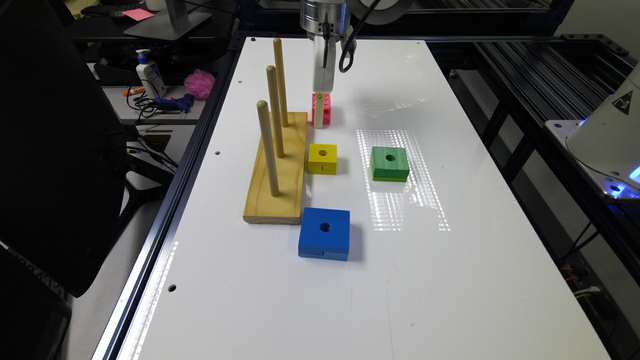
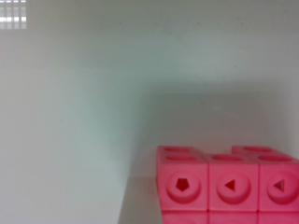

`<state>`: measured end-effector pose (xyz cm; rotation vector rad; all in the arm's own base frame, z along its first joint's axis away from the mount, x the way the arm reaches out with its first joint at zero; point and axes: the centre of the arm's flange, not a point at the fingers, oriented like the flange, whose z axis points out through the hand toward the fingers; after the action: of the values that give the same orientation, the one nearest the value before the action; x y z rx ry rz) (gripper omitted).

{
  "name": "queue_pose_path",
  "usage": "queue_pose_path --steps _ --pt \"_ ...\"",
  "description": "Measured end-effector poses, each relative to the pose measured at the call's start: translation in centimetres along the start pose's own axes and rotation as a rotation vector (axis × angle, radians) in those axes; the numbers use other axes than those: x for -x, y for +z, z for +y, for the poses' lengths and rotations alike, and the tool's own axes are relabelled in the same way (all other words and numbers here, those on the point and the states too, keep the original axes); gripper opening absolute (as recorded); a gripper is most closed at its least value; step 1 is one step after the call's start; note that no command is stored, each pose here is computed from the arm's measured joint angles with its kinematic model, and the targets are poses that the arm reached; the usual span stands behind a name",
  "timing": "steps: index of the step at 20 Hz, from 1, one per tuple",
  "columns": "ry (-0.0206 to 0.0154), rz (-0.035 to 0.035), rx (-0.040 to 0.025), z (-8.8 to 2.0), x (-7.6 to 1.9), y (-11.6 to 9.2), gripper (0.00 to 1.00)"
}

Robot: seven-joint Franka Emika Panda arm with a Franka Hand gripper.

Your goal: Pick up pink block.

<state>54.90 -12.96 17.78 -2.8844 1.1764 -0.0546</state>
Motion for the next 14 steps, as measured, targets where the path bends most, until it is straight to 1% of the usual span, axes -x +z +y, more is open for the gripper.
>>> queue_pose_path --steps 3,5,6,7,9,10,11,14 --pt "-0.0003 -0.0021 0.0024 0.0 -0.07 -0.9 0.00" --pt "-0.0006 0.0001 0.0022 -0.1 -0.17 -1.8 0.00" --pt "-0.0008 0.0012 0.0025 -0.2 -0.24 -2.5 0.00" --pt "-0.0010 0.0008 0.0037 -0.2 -0.28 -3.3 0.00" --pt "-0.0014 -0.0026 0.0078 -0.2 -0.30 -4.9 0.00" --pt "-0.0015 -0.0031 0.0090 -0.2 -0.29 -5.5 0.00" --pt "-0.0016 -0.0019 0.0090 -0.3 -0.31 -6.1 0.00" --pt "-0.0018 -0.0025 0.0119 -0.3 -0.26 -8.1 0.00"
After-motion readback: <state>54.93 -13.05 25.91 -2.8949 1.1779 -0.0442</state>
